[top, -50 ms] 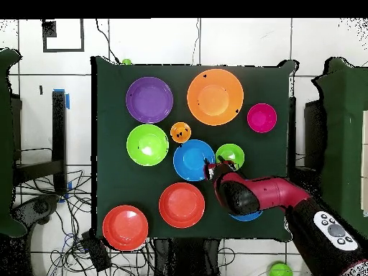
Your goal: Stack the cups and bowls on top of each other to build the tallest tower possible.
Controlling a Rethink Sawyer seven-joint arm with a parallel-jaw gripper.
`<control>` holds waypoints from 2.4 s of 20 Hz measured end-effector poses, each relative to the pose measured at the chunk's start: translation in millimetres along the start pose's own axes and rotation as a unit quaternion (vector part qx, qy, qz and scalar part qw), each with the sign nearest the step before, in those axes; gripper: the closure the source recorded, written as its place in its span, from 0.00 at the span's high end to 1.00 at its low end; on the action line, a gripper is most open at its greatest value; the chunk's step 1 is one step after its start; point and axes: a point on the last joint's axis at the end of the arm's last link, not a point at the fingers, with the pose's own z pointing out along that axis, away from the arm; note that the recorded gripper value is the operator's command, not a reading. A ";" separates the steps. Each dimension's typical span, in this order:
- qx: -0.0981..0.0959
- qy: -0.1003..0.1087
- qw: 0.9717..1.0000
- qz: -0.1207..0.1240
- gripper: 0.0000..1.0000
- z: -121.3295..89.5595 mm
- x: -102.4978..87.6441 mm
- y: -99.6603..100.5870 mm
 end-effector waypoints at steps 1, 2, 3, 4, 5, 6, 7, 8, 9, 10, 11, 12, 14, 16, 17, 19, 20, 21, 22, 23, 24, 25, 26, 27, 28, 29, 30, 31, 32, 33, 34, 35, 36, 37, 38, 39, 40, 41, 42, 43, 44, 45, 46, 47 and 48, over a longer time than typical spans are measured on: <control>-0.002 0.001 1.000 0.000 1.00 0.6 1.2 1.4; -0.003 0.002 1.000 0.000 1.00 0.8 2.0 2.5; -0.003 0.002 1.000 0.000 1.00 0.9 2.3 2.7; -0.004 0.003 1.000 0.000 1.00 1.0 3.0 3.6; -0.004 0.004 1.000 -0.001 1.00 1.1 3.6 5.3; -0.004 0.006 1.000 -0.004 1.00 1.6 3.7 7.1; -0.003 0.008 1.000 -0.009 1.00 1.9 3.9 9.3; -0.002 0.009 1.000 -0.013 1.00 2.2 3.9 10.7; -0.001 0.009 1.000 -0.017 1.00 2.5 3.9 12.2; 0.000 0.011 1.000 -0.024 1.00 2.9 4.3 14.8; 0.001 0.012 0.999 -0.029 1.00 3.2 4.4 16.5; 0.002 0.014 0.999 -0.036 1.00 3.3 4.4 18.4; 0.007 0.016 0.998 -0.058 1.00 2.8 3.3 24.1; 0.011 0.018 0.997 -0.068 1.00 2.1 2.6 26.3; 0.013 0.019 0.997 -0.072 1.00 1.8 2.5 27.2; 0.015 0.020 0.997 -0.076 1.00 1.1 2.7 27.6; 0.018 0.021 0.996 -0.080 1.00 0.3 3.0 27.4; 0.020 0.022 0.996 -0.082 1.00 -0.2 3.3 27.2; 0.020 0.023 0.996 -0.083 1.00 -0.5 3.4 27.1; 0.023 0.024 0.995 -0.089 1.00 -1.2 4.1 26.9; 0.024 0.024 0.995 -0.092 1.00 -1.5 4.6 26.9; 0.026 0.025 0.995 -0.096 1.00 -1.9 5.3 26.6; 0.030 0.027 0.994 -0.103 1.00 -2.9 6.7 26.0; 0.033 0.028 0.993 -0.106 1.00 -3.8 7.2 25.4; 0.035 0.030 0.993 -0.110 1.00 -4.5 7.8 25.0; 0.038 0.031 0.992 -0.113 1.00 -5.2 8.3 24.7; 0.040 0.033 0.992 -0.115 1.00 -5.6 8.9 24.5; 0.042 0.034 0.992 -0.118 1.00 -5.9 9.9 24.3; 0.046 0.038 0.991 -0.123 1.00 -6.7 11.7 23.9; 0.047 0.039 0.990 -0.125 1.00 -7.0 12.1 23.9; 0.048 0.039 0.990 -0.126 1.00 -7.6 12.1 23.5; 0.049 0.039 0.990 -0.128 1.00 -8.1 12.2 23.2; 0.051 0.039 0.990 -0.128 1.00 -9.2 11.7 22.3; 0.053 0.039 0.990 -0.128 1.00 -10.1 11.2 21.0; 0.053 0.039 0.990 -0.128 1.00 -10.5 10.9 20.4; 0.054 0.038 0.990 -0.128 1.00 -10.9 10.6 19.8; 0.055 0.038 0.990 -0.128 1.00 -11.0 10.5 19.2; 0.055 0.038 0.990 -0.127 1.00 -11.0 10.5 19.0; 0.055 0.038 0.990 -0.127 1.00 -11.1 10.7 18.6; 0.055 0.038 0.990 -0.126 1.00 -11.1 11.0 18.1; 0.055 0.038 0.990 -0.125 1.00 -11.1 11.4 17.6; 0.054 0.039 0.990 -0.123 1.00 -11.0 12.8 15.9; 0.054 0.039 0.990 -0.121 1.00 -11.0 13.8 14.5; 0.054 0.039 0.991 -0.117 1.00 -11.0 15.3 12.2; 0.054 0.039 0.991 -0.114 1.00 -11.2 16.8 10.1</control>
